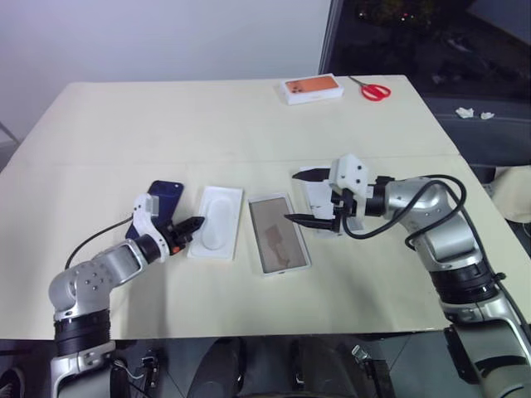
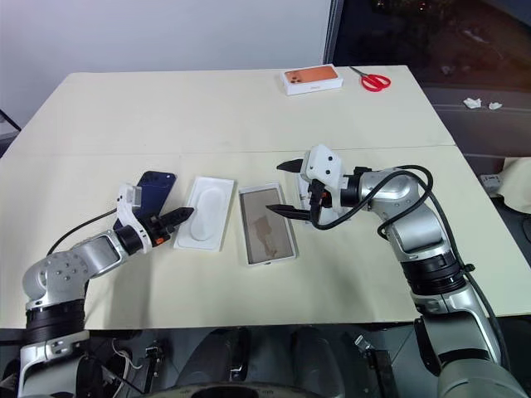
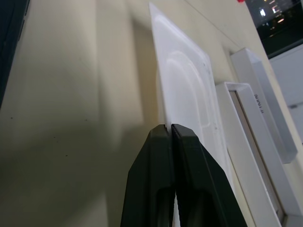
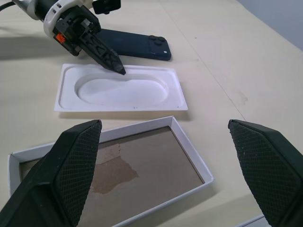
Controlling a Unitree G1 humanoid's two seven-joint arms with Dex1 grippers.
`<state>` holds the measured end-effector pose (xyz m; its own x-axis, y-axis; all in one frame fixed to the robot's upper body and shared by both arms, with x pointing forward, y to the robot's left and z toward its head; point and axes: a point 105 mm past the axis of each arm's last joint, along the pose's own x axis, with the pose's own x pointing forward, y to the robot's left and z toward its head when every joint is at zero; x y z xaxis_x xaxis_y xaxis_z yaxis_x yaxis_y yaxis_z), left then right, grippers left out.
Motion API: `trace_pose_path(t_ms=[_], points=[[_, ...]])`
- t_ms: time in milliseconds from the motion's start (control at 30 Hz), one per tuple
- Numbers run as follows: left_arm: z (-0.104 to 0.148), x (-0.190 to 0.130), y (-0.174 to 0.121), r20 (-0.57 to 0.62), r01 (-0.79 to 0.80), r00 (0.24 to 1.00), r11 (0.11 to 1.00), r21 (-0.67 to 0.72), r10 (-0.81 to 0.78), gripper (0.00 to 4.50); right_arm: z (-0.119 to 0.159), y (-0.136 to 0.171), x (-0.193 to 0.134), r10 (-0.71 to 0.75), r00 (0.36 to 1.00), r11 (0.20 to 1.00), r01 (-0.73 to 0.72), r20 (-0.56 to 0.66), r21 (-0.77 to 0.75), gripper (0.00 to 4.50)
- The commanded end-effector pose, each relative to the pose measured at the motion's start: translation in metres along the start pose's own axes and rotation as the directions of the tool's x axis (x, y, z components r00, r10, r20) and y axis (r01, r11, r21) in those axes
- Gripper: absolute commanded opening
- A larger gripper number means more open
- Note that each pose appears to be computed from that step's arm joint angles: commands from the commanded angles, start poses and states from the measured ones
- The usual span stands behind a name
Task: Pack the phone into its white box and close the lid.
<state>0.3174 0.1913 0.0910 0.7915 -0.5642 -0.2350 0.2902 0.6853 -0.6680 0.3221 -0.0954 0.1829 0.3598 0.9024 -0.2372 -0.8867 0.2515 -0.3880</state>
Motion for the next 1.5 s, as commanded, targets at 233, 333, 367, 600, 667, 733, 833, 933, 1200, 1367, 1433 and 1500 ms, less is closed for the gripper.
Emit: trace_pose_path(t_ms=[233, 333, 367, 600, 667, 733, 833, 933, 1200, 1367, 1433, 1500], points=[[0.018, -0.017, 0.000, 0.131, 0.087, 0.989, 0.981, -0.174, -0.065, 0.04, -0.007, 0.032, -0.011, 0.157, 0.987, 0.986, -0.156, -0.029, 0.053, 4.50], [0.021, -0.021, -0.001, 0.145, 0.099, 0.987, 0.976, -0.194, -0.071, 0.04, -0.012, 0.053, -0.020, 0.250, 0.967, 0.964, -0.244, -0.045, 0.106, 4.50], [0.022, -0.022, -0.002, 0.146, 0.103, 0.986, 0.975, -0.197, -0.075, 0.04, -0.013, 0.058, -0.022, 0.271, 0.961, 0.957, -0.265, -0.047, 0.116, 4.50], [0.027, -0.021, -0.010, 0.141, 0.100, 0.987, 0.983, -0.153, -0.079, 0.04, -0.033, 0.072, 0.004, 0.279, 0.957, 0.958, -0.273, -0.075, 0.085, 4.50], [0.028, -0.020, -0.012, 0.138, 0.105, 0.987, 0.984, -0.146, -0.085, 0.04, -0.041, 0.076, 0.006, 0.294, 0.950, 0.956, -0.291, -0.109, 0.050, 4.50], [0.027, -0.020, -0.014, 0.123, 0.098, 0.989, 0.987, -0.126, -0.082, 0.00, -0.050, 0.080, 0.008, 0.320, 0.939, 0.947, -0.316, -0.129, 0.048, 4.25], [0.026, -0.021, -0.015, 0.120, 0.098, 0.989, 0.987, -0.125, -0.083, 0.00, -0.053, 0.080, 0.011, 0.330, 0.935, 0.944, -0.329, -0.132, 0.034, 3.31], [0.025, -0.021, -0.016, 0.116, 0.098, 0.990, 0.988, -0.122, -0.084, 0.00, -0.055, 0.082, 0.017, 0.340, 0.932, 0.940, -0.339, -0.123, 0.028, 1.78], [0.024, -0.023, -0.017, 0.113, 0.090, 0.991, 0.989, -0.114, -0.077, 0.00, -0.069, 0.087, 0.020, 0.368, 0.913, 0.926, -0.376, -0.178, -0.012, 0.82], [0.025, -0.021, -0.018, 0.120, 0.097, 0.989, 0.989, -0.115, -0.083, 0.00, -0.067, 0.084, 0.030, 0.356, 0.922, 0.933, -0.359, -0.151, 0.013, 0.02], [0.026, -0.018, -0.023, 0.123, 0.111, 0.988, 0.988, -0.110, -0.097, 0.00, -0.065, 0.082, 0.036, 0.348, 0.926, 0.935, -0.353, -0.145, -0.010, 0.02], [0.030, -0.016, -0.027, 0.134, 0.124, 0.985, 0.987, -0.099, -0.110, 0.00, -0.064, 0.079, 0.043, 0.331, 0.932, 0.941, -0.338, -0.147, -0.027, 0.02]])
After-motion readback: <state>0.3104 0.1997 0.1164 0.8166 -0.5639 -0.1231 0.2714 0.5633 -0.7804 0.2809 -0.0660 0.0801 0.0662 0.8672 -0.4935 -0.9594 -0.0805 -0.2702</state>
